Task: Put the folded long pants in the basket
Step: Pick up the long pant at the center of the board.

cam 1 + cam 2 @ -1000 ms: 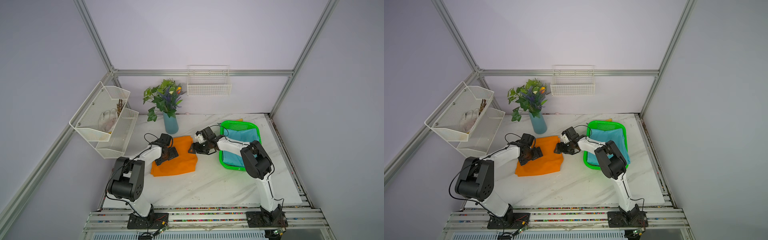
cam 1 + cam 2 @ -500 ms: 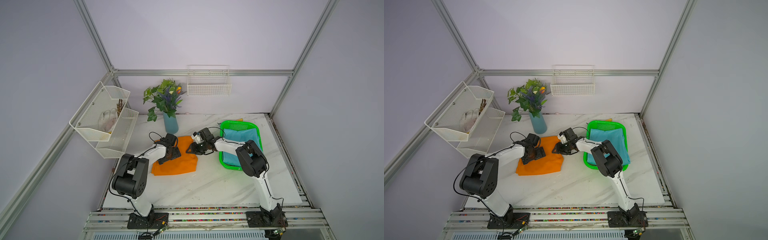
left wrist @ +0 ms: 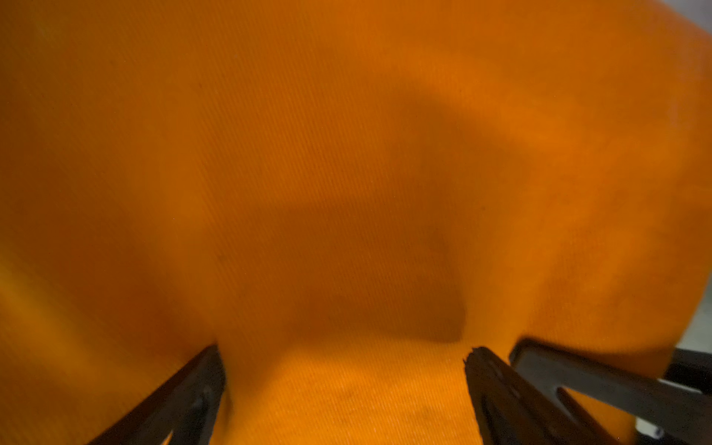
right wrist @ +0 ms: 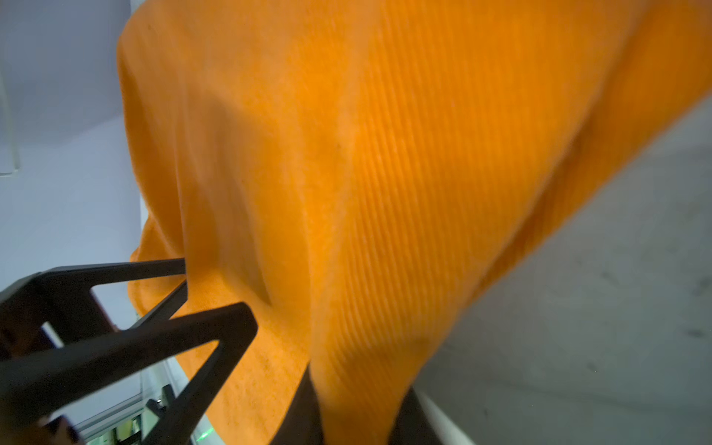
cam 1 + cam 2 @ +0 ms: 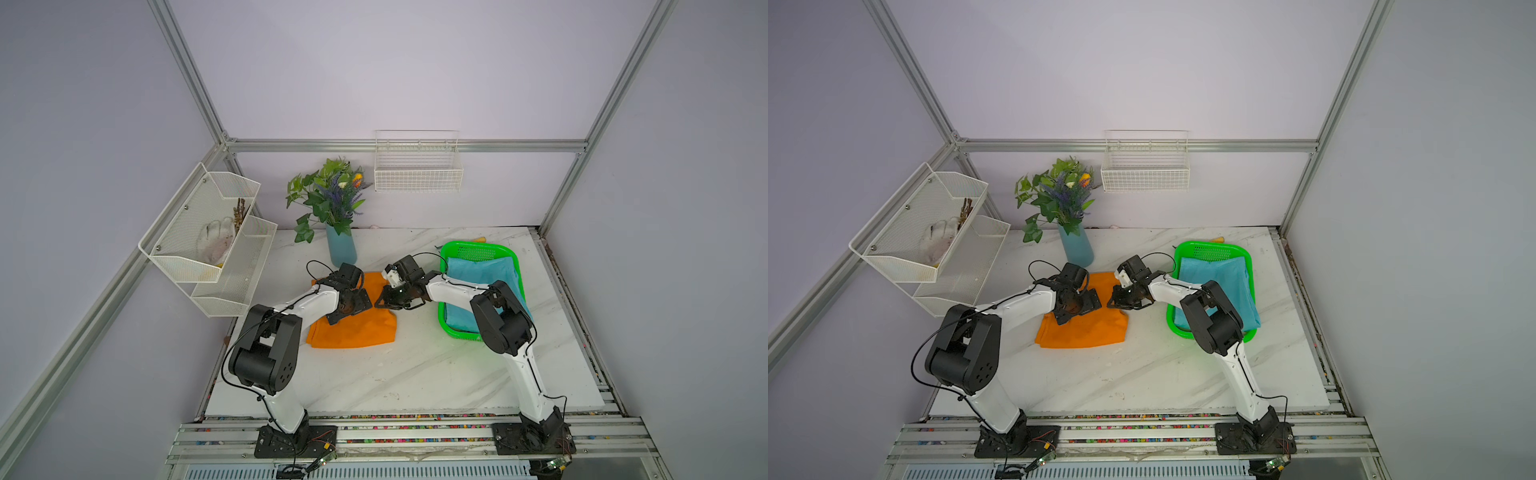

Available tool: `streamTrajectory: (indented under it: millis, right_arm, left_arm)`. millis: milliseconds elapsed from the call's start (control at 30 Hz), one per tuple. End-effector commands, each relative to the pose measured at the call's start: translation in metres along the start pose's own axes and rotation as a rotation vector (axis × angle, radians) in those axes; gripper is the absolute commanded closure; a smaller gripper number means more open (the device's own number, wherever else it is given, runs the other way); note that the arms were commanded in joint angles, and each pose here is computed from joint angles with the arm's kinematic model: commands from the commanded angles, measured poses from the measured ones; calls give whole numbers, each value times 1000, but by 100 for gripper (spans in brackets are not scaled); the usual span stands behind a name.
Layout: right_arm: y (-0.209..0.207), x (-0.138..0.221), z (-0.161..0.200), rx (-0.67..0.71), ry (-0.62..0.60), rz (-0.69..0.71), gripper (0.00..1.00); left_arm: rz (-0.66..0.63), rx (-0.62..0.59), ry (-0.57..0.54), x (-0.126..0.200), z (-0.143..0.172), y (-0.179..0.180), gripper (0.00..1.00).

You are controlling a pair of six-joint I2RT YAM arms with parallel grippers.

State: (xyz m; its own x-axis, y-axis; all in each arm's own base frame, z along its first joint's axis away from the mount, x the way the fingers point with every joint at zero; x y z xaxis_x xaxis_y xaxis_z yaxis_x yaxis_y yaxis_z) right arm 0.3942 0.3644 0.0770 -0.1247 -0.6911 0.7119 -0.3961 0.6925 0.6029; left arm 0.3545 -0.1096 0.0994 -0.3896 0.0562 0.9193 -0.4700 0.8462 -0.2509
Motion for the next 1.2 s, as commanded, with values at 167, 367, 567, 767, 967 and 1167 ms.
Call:
streamTrajectory:
  millis: [167,367,567,767,967,1167]
  right_arm:
    - [-36,54,-6,-14,-42,222,100]
    - [-43,64,-1,4,-31,234,100]
    - [-38,63,-1,10,-26,197,100]
    - [-35,63,-3,8,-32,182,100]
    - [-34,61,-3,-3,-34,163,100]
    - [-15,66,-12,14,-55,114,100]
  left_arm:
    - [175,-13,-61,42,-48,15,0]
    - [157,-66,-18,19,-39,25,0]
    - [277,-55,63,-11,-23,15,0]
    - [372,-6,132,-33,-4,7,6]
    - [432,-20,214,-48,19,-16,69]
    - [457,-21,176,-27,5,-28,100]
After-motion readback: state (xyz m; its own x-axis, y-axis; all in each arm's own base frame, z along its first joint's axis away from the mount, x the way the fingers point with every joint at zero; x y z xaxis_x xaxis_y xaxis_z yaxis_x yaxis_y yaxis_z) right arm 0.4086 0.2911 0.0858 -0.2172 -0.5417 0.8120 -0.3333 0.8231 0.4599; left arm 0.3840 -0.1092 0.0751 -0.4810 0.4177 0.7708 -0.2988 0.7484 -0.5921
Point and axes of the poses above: each gripper's point midway between its finger pads, its own x axis back along the fingers, its own y axis along the line the jaws close on, z = x × y, the point moved 5 cm from there along x, back along the fingers, and after that the axes turned 7 degrees about x, right-handed, at the moved point
